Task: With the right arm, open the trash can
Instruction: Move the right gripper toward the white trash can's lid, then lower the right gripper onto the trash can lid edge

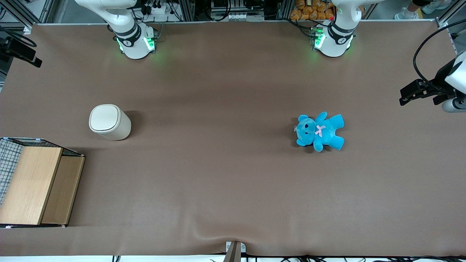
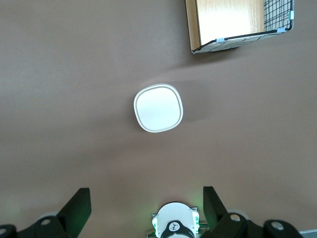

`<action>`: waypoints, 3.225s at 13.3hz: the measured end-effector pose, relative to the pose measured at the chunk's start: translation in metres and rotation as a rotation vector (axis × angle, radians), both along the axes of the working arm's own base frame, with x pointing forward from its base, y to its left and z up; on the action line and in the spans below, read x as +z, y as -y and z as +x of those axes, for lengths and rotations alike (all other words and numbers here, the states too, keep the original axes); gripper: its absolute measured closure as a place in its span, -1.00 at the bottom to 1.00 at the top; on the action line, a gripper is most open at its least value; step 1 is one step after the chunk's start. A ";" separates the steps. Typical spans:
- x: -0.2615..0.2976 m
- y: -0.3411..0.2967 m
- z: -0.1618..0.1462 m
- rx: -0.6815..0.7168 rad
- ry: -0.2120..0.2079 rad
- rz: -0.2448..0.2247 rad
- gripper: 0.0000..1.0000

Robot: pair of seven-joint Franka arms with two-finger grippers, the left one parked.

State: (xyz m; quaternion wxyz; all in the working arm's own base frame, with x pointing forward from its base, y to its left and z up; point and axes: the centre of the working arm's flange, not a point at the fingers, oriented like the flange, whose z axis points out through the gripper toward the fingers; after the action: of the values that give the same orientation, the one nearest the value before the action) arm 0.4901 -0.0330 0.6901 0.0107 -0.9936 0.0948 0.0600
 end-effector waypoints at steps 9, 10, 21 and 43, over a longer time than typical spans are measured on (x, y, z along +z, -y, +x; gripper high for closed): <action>-0.024 0.003 0.016 -0.004 -0.046 -0.015 -1.00; -0.035 0.005 0.022 -0.005 -0.070 -0.027 -1.00; -0.221 0.043 0.050 -0.057 -0.235 -0.046 -1.00; -0.381 0.052 0.041 -0.030 -0.308 -0.027 0.98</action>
State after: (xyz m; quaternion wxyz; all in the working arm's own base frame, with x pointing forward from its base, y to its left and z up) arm 0.5309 -0.0853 0.3087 -0.0162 -0.9712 0.1111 0.2101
